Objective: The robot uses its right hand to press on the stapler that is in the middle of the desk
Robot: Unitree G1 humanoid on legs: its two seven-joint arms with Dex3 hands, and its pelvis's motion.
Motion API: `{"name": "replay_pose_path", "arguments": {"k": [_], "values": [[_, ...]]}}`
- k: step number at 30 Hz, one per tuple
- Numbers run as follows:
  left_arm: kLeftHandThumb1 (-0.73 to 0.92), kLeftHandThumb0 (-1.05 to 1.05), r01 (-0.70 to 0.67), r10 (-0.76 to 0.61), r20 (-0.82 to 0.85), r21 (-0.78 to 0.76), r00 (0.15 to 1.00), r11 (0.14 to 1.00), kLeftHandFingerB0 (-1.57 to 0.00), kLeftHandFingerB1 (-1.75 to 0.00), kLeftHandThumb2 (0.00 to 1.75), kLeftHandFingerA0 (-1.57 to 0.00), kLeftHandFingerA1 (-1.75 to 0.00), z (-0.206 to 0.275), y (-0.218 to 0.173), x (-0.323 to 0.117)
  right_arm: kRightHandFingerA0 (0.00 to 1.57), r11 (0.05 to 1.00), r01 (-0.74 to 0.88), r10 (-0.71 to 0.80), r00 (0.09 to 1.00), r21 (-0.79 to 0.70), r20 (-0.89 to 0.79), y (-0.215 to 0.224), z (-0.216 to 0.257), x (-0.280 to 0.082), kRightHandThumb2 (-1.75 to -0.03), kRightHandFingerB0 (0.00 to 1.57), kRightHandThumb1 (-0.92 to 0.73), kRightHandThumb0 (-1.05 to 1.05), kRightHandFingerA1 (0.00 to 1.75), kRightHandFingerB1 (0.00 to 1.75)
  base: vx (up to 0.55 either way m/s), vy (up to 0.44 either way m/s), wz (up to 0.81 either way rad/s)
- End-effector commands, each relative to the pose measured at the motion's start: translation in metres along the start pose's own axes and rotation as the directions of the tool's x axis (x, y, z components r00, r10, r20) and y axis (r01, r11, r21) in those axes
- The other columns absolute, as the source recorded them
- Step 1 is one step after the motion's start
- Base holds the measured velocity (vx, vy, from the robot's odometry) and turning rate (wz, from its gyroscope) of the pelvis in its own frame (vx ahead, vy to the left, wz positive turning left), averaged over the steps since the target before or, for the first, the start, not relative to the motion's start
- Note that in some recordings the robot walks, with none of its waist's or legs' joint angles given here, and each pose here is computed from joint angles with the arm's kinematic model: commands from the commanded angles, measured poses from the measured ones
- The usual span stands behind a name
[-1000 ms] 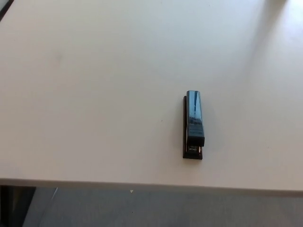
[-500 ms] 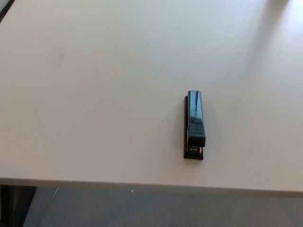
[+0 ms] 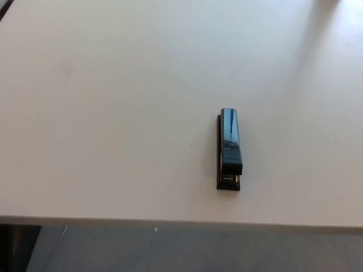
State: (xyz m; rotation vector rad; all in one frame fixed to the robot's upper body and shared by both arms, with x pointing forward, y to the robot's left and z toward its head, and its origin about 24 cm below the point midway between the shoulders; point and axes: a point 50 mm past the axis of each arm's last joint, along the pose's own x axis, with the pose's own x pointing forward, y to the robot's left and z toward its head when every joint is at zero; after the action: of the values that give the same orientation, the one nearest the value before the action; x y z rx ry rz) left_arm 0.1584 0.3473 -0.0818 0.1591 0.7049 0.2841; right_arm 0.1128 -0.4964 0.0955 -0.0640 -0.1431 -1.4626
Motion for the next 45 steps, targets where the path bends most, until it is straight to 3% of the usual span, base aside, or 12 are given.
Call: {"name": "replay_pose_path", "arguments": {"k": [1,10,11,12,15,16,18,19,25,26,27,45], "values": [[0.91,-0.73,-0.015,0.014,0.025,0.019,1.0,1.0,-0.07,-0.23,0.74,-0.08,-0.27,0.006,0.011,-0.001,1.03,0.937,-0.207,0.099,0.93,0.282,0.354,0.067,0.141,0.005,-0.7,0.69,-0.82,-0.04,0.94,0.93,0.0,0.0,0.0],[0.92,-0.72,-0.016,0.015,0.021,0.019,1.0,1.0,-0.08,-0.23,0.73,-0.09,-0.29,0.005,0.01,-0.001,1.13,0.732,-0.625,0.379,0.705,0.272,0.6,0.17,0.252,-0.067,-0.77,0.66,-0.8,-0.04,0.73,1.13,0.0,0.0,0.0],[0.78,-0.78,-0.017,0.017,0.021,0.021,1.0,1.0,-0.16,-0.31,1.1,0.0,-0.39,0.006,0.01,-0.001,1.18,0.701,-0.65,0.395,0.697,0.295,0.598,0.182,0.259,-0.076,-0.85,0.69,-0.74,-0.02,0.77,1.13,0.0,0.0,0.0],[0.78,-0.78,-0.019,0.018,0.023,0.021,1.0,1.0,-0.16,-0.31,1.1,0.0,-0.39,0.006,0.01,0.0,1.18,0.686,-0.66,0.402,0.694,0.305,0.598,0.186,0.263,-0.08,-0.85,0.69,-0.74,-0.02,0.77,1.13,0.0,0.0,0.0],[0.9,-0.79,-0.012,0.012,0.025,0.025,1.0,1.0,-0.11,-0.21,0.72,-0.09,-0.28,0.006,0.01,-0.001,1.18,0.599,-0.767,0.519,0.591,0.23,0.618,0.22,0.274,-0.112,-0.76,0.64,-0.8,-0.04,0.71,1.04,0.0,0.0,0.0],[0.74,-0.7,-0.011,0.01,0.023,0.03,1.0,1.0,-0.09,-0.32,1.1,0.0,-0.39,0.007,0.01,0.0,1.19,0.544,-0.804,0.544,0.555,0.239,0.629,0.228,0.272,-0.118,-0.74,0.69,-0.78,-0.03,0.73,1.0,0.0,0.0,0.0],[0.74,-0.7,-0.006,0.006,0.017,0.037,1.0,0.999,-0.09,-0.32,1.1,0.0,-0.39,0.006,0.009,0.0,1.22,0.438,-0.872,0.596,0.463,0.217,0.656,0.245,0.259,-0.14,-0.82,0.74,-0.68,-0.02,0.69,1.03,0.0,0.0,0.0],[0.92,-0.73,-0.004,0.003,0.023,0.041,1.0,0.999,-0.09,-0.23,0.73,-0.1,-0.28,0.007,0.009,0.0,1.23,0.426,-0.882,0.606,0.443,0.201,0.661,0.25,0.255,-0.15,-0.8,0.78,-0.69,-0.04,0.66,1.07,0.0,0.0,0.0],[0.9,-0.78,-0.006,0.005,0.015,0.032,1.0,0.999,-0.12,-0.22,0.71,-0.1,-0.28,0.007,0.007,0.001,1.22,0.327,-0.934,0.706,0.344,0.146,0.619,0.278,0.232,-0.213,-0.83,0.73,-0.71,-0.06,0.68,1.17,0.0,0.0,0.0],[0.73,-0.7,-0.006,0.006,0.013,0.033,1.0,0.999,-0.1,-0.33,1.09,0.0,-0.4,0.007,0.007,0.001,1.22,0.318,-0.94,0.723,0.326,0.125,0.609,0.282,0.227,-0.224,-0.78,0.74,-0.74,-0.06,0.67,1.14,0.0,0.0,0.0],[0.91,-0.78,-0.005,0.004,0.016,0.037,1.0,0.999,-0.12,-0.22,0.72,-0.1,-0.29,0.007,0.007,0.001,1.23,0.302,-0.947,0.742,0.307,0.112,0.596,0.288,0.221,-0.235,-0.75,0.73,-0.76,-0.07,0.67,1.13,0.0,0.0,0.0],[0.91,-0.77,0.001,-0.001,0.007,0.041,1.0,0.999,-0.13,-0.23,0.71,-0.1,-0.29,0.002,0.006,-0.001,1.2,0.129,-0.992,0.978,0.129,0.016,0.163,0.338,0.1,-0.357,-0.7,0.73,-0.81,-0.1,0.69,1.15,0.0,-0.001,0.01]]}}
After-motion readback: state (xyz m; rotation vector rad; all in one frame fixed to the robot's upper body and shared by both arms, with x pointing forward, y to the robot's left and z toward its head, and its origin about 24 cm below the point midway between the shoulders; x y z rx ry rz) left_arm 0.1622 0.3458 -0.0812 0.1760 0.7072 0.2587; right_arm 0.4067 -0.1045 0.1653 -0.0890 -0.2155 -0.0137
